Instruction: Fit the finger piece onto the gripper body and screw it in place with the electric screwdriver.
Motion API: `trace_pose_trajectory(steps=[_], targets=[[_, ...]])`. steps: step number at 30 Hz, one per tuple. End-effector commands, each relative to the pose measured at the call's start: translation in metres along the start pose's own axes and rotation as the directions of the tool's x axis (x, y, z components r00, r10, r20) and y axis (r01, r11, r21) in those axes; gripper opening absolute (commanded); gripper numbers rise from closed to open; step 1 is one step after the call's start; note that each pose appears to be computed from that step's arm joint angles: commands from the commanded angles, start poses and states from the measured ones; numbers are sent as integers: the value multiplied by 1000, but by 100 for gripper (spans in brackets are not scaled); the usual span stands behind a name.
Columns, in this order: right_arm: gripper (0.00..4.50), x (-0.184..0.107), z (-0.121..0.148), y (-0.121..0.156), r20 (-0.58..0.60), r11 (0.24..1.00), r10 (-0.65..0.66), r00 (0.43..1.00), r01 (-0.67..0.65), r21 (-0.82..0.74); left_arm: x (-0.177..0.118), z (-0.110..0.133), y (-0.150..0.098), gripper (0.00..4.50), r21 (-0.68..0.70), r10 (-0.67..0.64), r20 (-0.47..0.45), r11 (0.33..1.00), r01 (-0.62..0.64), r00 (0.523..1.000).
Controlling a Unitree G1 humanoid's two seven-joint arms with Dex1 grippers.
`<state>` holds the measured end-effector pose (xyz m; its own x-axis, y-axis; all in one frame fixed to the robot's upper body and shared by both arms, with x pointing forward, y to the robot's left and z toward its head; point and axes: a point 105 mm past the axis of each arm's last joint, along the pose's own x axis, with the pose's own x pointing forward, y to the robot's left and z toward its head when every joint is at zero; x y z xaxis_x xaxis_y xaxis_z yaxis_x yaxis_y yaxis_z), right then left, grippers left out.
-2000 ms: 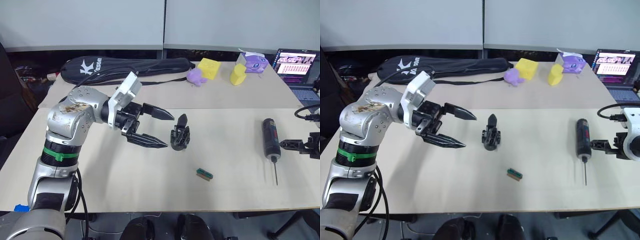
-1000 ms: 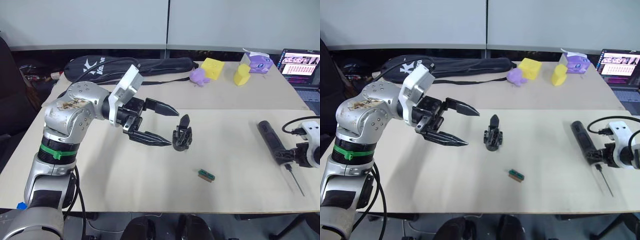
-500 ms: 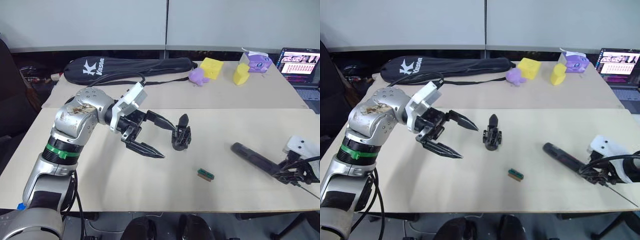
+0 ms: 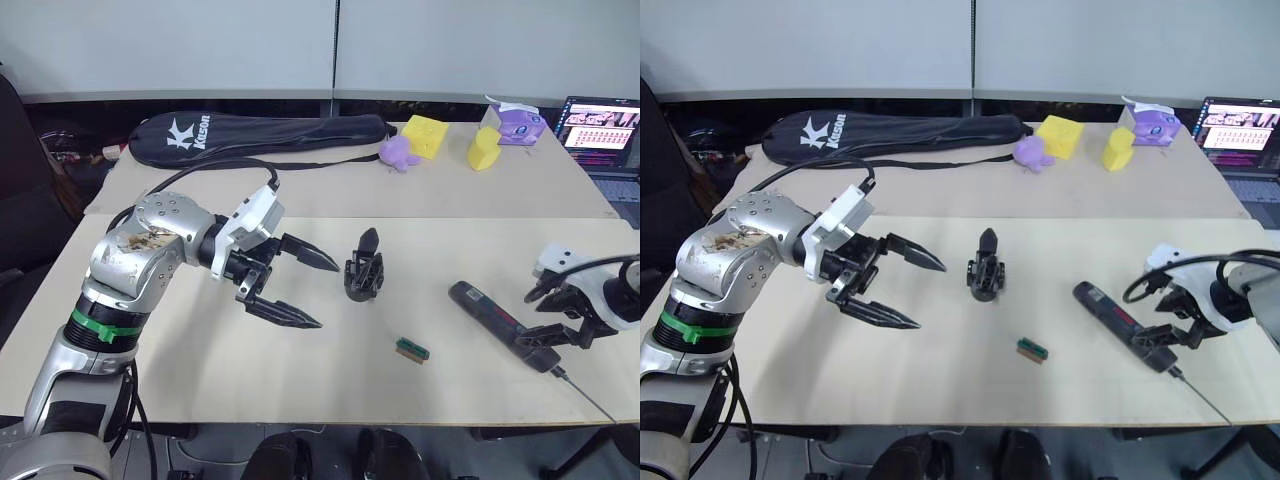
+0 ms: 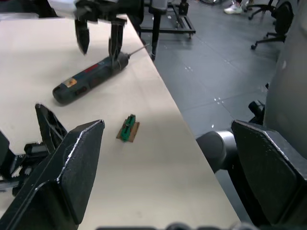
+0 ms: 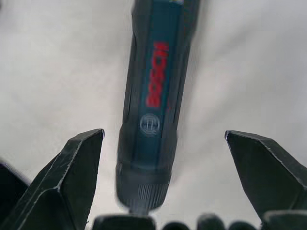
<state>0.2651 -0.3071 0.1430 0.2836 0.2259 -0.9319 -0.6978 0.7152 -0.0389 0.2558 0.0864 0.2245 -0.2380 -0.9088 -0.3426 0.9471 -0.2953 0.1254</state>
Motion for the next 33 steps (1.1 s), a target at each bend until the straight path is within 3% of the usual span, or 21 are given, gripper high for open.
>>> trace_pose_trajectory(steps=[1, 10, 18, 22, 24, 27, 29, 33], targets=[[449, 4, -15, 7, -105, 995, 81, 991, -74, 61, -2, 2, -13, 450, 41, -49, -27, 998, 51, 998], [449, 34, -21, 0, -173, 999, 49, 984, -45, 27, 4, -5, -10, 450, 99, -11, -31, 995, 14, 999], [199, 38, -17, -12, -158, 990, -42, 987, 21, -137, 8, -10, -8, 450, 88, -10, -20, 996, 12, 1000], [192, 15, 11, -15, -13, 981, -64, 998, 60, -185, 9, -18, -10, 450, 41, -30, -15, 999, 30, 999], [192, -13, 31, -12, 121, 933, -89, 989, 125, -338, 12, -27, -7, 450, 26, -15, -14, 1000, 15, 1000], [192, -36, 34, 2, 216, 844, -97, 972, 196, -500, 15, -37, -3, 450, 37, 6, -21, 999, -5, 1000], [192, -51, 38, 20, 378, 844, -105, 920, 283, -455, 17, -43, -3, 450, 35, 6, 1, 999, -6, 1000], [192, -67, 41, 62, 686, 899, -115, 718, 369, -235, 20, -55, -3, 450, 25, 9, 24, 1000, -9, 1000]])
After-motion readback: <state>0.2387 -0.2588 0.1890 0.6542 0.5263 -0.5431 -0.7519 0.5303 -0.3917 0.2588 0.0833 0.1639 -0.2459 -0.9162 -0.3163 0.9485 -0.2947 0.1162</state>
